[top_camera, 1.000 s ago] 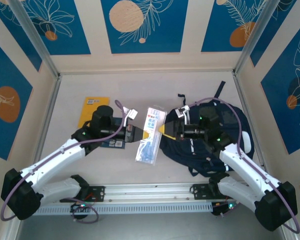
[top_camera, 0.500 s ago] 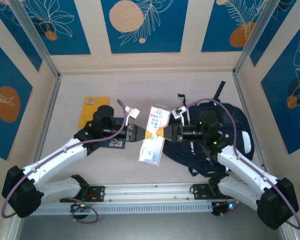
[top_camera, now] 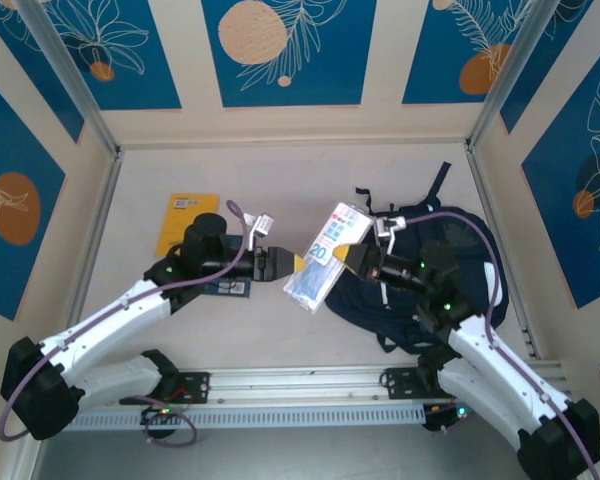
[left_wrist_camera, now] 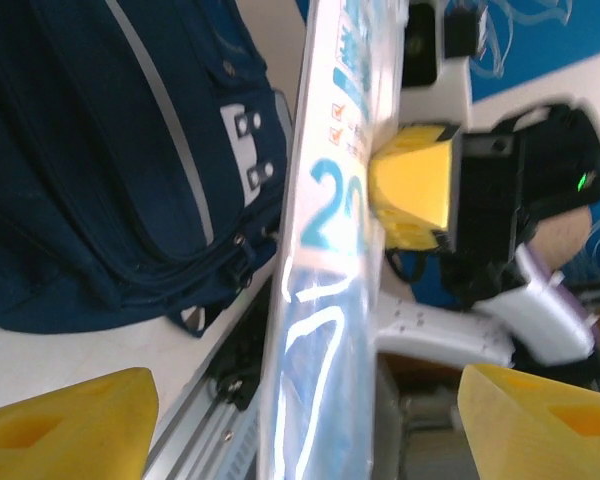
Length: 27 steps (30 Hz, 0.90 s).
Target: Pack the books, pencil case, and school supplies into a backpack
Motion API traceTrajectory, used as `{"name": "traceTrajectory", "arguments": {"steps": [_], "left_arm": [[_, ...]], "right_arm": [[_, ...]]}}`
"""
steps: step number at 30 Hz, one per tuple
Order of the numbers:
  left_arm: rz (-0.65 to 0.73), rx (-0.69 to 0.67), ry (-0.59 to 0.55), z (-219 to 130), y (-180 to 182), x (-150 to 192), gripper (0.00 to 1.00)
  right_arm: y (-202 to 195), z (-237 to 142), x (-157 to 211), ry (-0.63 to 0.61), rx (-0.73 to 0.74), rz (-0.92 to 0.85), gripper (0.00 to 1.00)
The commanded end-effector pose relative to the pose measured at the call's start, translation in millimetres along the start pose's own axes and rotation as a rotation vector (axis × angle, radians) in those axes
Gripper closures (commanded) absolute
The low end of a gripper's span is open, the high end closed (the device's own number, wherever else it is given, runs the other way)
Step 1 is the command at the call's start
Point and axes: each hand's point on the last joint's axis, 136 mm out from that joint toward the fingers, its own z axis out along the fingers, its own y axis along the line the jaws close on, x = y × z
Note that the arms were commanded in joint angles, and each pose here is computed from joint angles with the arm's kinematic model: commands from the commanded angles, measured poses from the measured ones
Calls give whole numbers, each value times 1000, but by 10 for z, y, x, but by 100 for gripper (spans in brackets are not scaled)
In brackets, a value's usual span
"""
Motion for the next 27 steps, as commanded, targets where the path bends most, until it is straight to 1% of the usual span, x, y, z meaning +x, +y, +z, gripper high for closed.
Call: {"name": "traceTrajectory", "arguments": {"steps": [1,3,5,8,12,17,23,27], "left_arm": [[-108,44,-127,-40,-74,-193,18],[-137,88,-184,-55,-134,-285,17],[-145,78,-223,-60,-123,-342,15],[-159,64,-247,-45,-83,-371,14],[-186,105,-283,-30,-115,-429,13],[-175,158,-274,65,-283,-457,13],[-177,190,-254,203,-371,-440,20],[-172,206,-253,248,-417,-445,28]], "right_arm": [[-21,-197,-413,-314,4,77,100],[-13,-280,-507,-403,-3,89,100],[43,-299,-571,-434,-11,83,100],[130,-274,-620,-442,-36,79,100],[144,-237,-641,-450,-35,88,100],[149,-175,-626,-453,-42,87,100],[149,-142,-634,-466,-45,80,100],[111,-104,-605,-461,-41,91,100]]}}
